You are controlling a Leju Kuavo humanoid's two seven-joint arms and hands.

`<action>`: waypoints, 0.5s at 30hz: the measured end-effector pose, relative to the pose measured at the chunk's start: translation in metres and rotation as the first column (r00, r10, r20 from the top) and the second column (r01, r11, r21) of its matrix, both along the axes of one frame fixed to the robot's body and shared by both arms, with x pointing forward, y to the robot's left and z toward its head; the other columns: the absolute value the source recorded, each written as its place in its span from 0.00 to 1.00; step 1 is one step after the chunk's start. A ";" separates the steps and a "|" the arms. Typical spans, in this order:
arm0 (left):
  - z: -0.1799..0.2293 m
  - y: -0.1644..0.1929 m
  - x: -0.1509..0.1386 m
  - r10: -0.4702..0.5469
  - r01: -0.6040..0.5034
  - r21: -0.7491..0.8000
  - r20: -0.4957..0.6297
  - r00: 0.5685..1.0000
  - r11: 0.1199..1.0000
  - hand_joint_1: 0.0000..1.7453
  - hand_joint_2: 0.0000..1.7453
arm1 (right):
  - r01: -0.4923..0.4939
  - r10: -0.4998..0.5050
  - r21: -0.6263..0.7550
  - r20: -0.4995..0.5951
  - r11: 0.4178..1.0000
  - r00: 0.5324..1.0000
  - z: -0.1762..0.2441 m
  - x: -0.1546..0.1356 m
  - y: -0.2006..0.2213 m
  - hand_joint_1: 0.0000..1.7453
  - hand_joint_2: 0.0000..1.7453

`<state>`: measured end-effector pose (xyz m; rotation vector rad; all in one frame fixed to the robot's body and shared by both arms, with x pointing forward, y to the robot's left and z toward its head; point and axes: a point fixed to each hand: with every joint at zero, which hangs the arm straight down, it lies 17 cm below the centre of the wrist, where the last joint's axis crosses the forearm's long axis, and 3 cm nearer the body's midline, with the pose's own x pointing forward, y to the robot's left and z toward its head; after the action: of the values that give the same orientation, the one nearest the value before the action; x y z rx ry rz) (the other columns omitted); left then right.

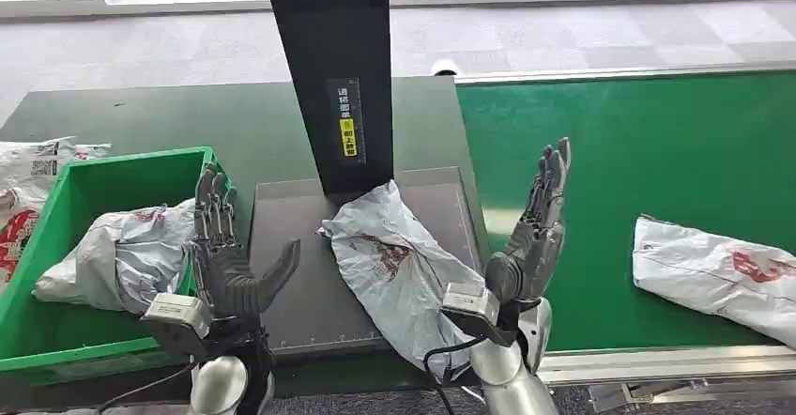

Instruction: Moved the parcel from conveyor to table for the left to box.

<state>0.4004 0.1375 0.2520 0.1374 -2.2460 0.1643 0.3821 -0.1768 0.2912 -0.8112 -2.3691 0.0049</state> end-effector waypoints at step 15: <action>-0.036 -0.055 0.031 -0.142 0.151 0.100 -0.090 0.986 0.983 0.00 1.00 | -0.008 0.000 0.050 0.163 0.999 0.987 0.056 -0.039 -0.010 0.00 1.00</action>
<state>0.4311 0.0825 0.2161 0.0349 -2.1726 -0.0405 0.3432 -0.1864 0.3474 -0.8104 -2.5133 -0.1239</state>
